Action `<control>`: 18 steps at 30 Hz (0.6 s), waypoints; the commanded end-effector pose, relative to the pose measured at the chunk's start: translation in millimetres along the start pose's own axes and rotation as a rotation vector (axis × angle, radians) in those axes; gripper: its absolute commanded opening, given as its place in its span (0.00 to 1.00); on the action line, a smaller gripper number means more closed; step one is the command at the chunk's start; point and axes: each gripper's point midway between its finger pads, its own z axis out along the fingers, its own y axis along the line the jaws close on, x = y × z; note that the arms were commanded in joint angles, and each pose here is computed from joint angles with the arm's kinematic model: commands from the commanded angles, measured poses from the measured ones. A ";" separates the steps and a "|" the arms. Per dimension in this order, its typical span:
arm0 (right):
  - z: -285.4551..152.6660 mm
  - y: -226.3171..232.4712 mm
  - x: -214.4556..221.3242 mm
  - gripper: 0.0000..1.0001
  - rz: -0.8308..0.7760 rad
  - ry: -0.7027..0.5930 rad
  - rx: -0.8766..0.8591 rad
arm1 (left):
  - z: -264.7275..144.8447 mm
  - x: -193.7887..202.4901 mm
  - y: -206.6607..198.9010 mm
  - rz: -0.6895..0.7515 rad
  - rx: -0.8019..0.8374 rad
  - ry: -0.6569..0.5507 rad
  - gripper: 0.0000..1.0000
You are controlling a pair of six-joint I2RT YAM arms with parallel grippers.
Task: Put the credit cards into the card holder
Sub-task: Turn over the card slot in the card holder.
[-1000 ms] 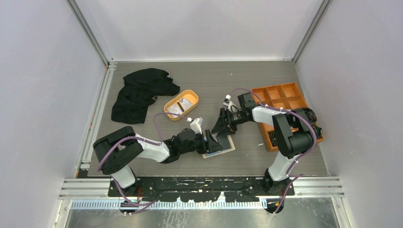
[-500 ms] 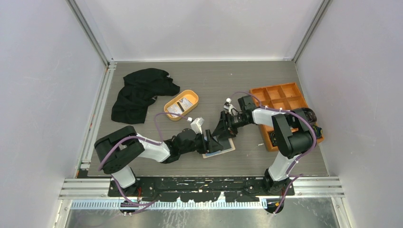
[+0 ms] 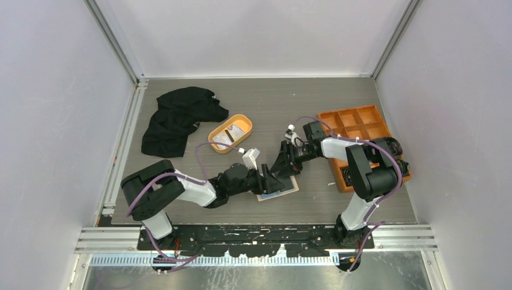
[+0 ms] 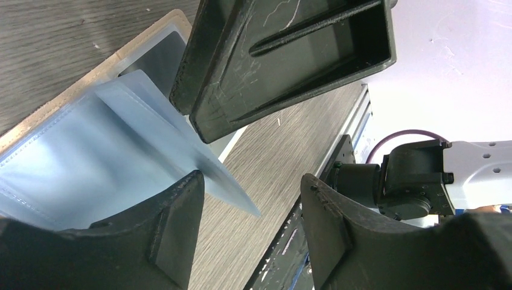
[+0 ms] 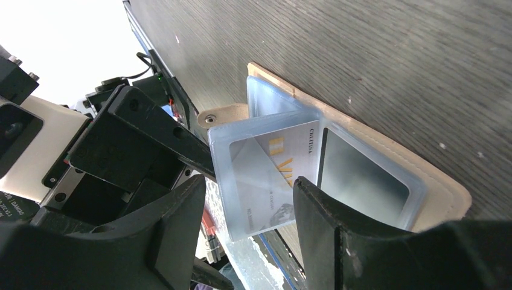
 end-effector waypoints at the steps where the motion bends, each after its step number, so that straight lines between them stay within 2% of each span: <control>1: -6.8 11.8 -8.4 0.60 -0.041 -0.029 -0.036 | 4.0 -10.0 -17.5 0.034 0.073 -0.045 0.59; 9: -6.8 9.5 -9.3 0.60 -0.041 -0.038 -0.020 | 7.0 -11.7 -12.1 0.029 0.039 -0.047 0.55; 18: -9.0 9.1 -13.1 0.60 -0.031 -0.050 -0.027 | 15.3 -10.0 -13.7 0.032 0.039 -0.028 0.43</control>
